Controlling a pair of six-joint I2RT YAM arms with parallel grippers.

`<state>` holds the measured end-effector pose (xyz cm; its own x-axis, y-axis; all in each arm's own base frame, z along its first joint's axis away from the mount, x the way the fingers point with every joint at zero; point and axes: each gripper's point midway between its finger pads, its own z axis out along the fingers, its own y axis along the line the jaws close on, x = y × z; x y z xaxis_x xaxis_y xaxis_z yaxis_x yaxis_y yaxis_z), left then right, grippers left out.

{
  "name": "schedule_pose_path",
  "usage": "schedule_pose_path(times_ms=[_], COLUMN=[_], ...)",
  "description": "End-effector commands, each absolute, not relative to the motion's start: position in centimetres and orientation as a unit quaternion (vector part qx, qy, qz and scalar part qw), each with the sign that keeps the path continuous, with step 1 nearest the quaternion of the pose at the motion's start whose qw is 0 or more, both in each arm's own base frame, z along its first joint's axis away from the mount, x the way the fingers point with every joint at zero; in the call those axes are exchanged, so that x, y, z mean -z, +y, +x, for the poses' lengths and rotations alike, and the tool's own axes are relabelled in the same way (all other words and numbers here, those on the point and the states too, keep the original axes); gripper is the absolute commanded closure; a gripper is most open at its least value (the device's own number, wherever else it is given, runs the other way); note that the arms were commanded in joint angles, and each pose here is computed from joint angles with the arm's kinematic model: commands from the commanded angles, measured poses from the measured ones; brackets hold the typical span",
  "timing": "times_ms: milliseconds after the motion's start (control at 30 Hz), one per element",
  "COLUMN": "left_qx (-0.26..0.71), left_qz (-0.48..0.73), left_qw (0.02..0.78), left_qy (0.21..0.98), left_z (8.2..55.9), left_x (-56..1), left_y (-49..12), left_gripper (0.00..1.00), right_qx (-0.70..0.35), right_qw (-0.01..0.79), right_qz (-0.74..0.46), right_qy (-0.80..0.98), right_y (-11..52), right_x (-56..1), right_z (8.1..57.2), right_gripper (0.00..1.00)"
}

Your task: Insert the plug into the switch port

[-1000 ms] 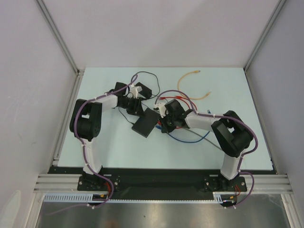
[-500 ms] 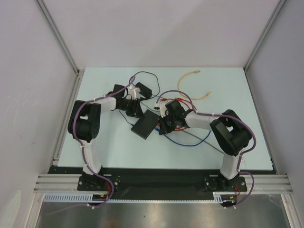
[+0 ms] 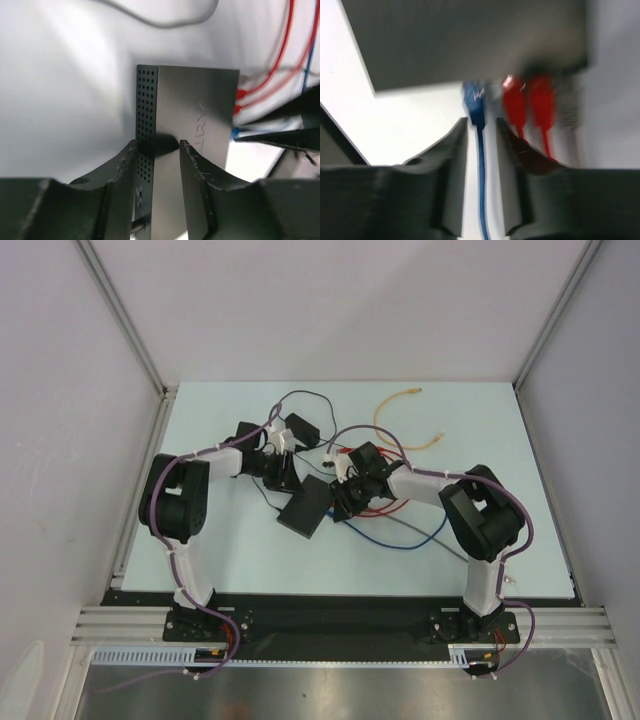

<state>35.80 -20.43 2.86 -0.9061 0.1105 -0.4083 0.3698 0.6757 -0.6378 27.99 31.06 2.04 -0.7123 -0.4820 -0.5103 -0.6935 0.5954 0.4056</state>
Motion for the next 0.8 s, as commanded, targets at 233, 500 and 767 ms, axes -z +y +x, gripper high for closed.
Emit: schedule_pose_path(times_ms=[233,500,767], left_qx=[0.423,0.421,0.431], left_qz=[0.132,0.164,0.159], left_qw=[0.098,0.157,0.189], left_qy=[0.891,0.878,0.868], left_z=[33.6,36.0,37.4], left_x=[-7.1,-10.4,-11.7], left_y=[-20.0,-19.8,-20.4], left_gripper=[0.5,0.48,0.47], right_qx=[-0.316,-0.211,-0.127], right_qw=[0.254,0.351,0.357], right_qz=[-0.369,-0.256,0.047], right_qy=[0.836,0.876,0.924], right_y=[28.2,19.9,7.3], right_x=[-10.4,-13.7,-9.8], right_z=[31.7,44.3,51.8], right_gripper=[0.15,0.33,0.39])
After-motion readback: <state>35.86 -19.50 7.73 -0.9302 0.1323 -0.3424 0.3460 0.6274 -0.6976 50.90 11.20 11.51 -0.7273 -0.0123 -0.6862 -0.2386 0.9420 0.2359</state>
